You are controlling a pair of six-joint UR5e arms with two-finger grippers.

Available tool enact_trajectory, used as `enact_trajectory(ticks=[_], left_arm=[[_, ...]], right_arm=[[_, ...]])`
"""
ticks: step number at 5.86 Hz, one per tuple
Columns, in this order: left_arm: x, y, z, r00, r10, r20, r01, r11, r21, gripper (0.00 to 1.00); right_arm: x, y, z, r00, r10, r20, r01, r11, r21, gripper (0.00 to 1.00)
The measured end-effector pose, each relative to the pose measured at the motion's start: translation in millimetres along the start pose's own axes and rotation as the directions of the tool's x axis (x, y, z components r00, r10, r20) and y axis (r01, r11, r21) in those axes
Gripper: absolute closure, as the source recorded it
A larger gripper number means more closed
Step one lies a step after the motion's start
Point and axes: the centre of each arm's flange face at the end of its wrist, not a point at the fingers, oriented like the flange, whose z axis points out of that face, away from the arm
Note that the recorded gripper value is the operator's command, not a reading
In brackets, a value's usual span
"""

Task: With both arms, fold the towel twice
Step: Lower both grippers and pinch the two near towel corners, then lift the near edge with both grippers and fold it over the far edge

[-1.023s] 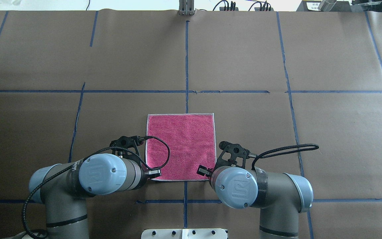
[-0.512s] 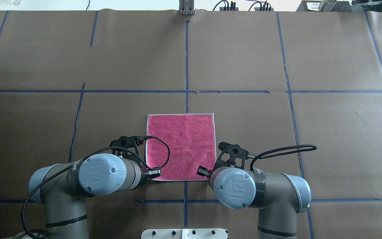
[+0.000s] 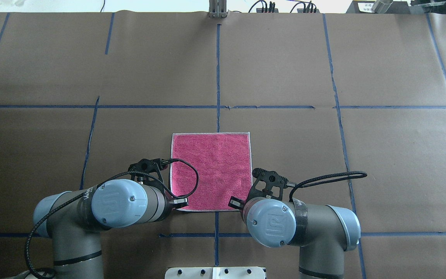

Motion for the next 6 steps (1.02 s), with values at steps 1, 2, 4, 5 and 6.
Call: enact_trajectory(ticks=[1,2,4,5,6], left_arm=[[0,0,0,1.000,0.000,-0.001,0.000,1.000,0.000,0.99],[2,0,-3,1.000,0.001,-0.007,-0.001,1.000,0.001,0.99],[8,3,-33,0.998,0.010,-0.058,-0.010,1.000,-0.008,0.99],[10,4,-53,0.997,0.013,-0.082,-0.014,1.000,-0.021,0.99],[11,7,-77,0.996,0.012,-0.085,-0.016,0.999,-0.041,0.99]], right_arm=[[0,2,0,1.000,-0.002,-0.001,0.002,1.000,0.002,1.00],[0,0,-2,1.000,-0.005,0.001,0.005,1.000,0.005,1.00],[-1,-16,-42,0.999,0.003,0.043,-0.004,1.000,0.006,1.00],[0,-22,-80,0.999,0.007,0.050,-0.007,1.000,0.003,1.00],[2,-25,-116,0.998,0.008,0.066,-0.008,1.000,-0.002,1.00]])
